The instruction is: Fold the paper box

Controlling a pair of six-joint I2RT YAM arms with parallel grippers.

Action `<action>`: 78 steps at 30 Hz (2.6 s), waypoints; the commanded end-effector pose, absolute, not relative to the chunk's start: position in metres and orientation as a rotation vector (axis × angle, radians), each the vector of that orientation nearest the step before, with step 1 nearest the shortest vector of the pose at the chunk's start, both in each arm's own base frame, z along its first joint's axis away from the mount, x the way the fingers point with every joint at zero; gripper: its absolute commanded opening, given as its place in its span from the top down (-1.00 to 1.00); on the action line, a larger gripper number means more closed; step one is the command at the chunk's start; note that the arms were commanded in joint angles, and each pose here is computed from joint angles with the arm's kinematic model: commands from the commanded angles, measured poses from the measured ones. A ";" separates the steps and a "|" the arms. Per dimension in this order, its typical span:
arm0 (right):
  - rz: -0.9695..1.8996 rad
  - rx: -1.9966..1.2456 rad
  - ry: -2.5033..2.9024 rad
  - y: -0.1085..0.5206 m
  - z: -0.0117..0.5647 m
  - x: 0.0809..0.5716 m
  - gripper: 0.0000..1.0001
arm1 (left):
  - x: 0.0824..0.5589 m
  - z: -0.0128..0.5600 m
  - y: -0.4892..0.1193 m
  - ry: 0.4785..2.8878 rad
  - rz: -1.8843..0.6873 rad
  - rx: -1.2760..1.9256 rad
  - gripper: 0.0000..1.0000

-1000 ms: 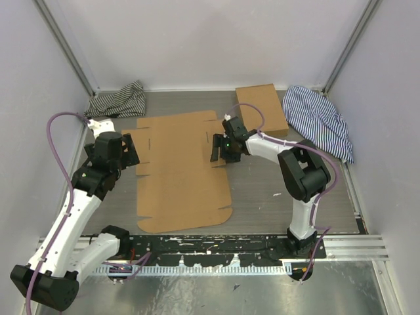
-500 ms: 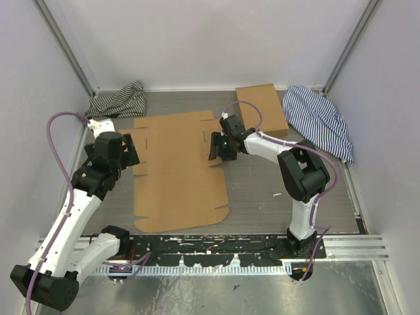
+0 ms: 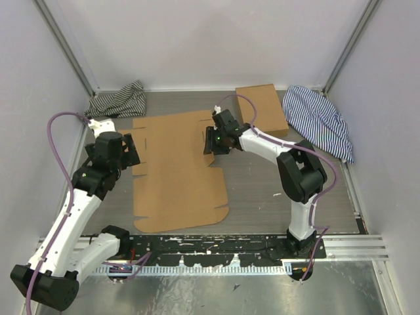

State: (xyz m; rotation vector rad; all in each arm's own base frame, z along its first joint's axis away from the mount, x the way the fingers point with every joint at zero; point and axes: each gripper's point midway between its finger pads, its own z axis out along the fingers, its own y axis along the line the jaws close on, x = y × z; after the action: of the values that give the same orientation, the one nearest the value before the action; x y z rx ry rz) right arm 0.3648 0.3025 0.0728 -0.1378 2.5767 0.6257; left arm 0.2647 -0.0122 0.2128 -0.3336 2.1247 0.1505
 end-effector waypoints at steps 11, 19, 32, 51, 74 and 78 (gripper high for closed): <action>0.480 -0.142 2.616 0.297 0.055 0.374 0.58 | 0.269 0.210 -0.018 2.150 0.126 -0.333 -0.96; 0.317 -0.111 2.556 0.269 0.076 0.381 0.99 | 0.266 0.185 -0.050 2.237 -0.088 -0.457 -1.00; 0.373 -0.155 2.587 0.272 0.068 0.370 0.99 | 0.287 0.106 -0.065 2.326 -0.110 -0.618 -0.99; 0.410 -0.200 2.599 0.270 0.064 0.358 0.99 | 0.347 0.050 -0.057 2.394 0.027 -0.529 -0.95; 0.434 -0.215 2.600 0.269 0.068 0.359 0.99 | 0.354 0.022 -0.080 2.467 -0.264 -0.452 -0.56; 0.431 -0.210 2.605 0.269 0.067 0.359 0.99 | 0.351 0.032 -0.082 2.447 -0.295 -0.472 -0.45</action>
State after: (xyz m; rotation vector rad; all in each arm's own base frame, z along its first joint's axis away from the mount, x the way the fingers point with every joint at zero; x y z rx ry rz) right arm 0.3569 0.2609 0.0419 -0.1880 2.6613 0.3759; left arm 0.3582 -0.0690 0.0260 -0.4664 2.4279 -0.2039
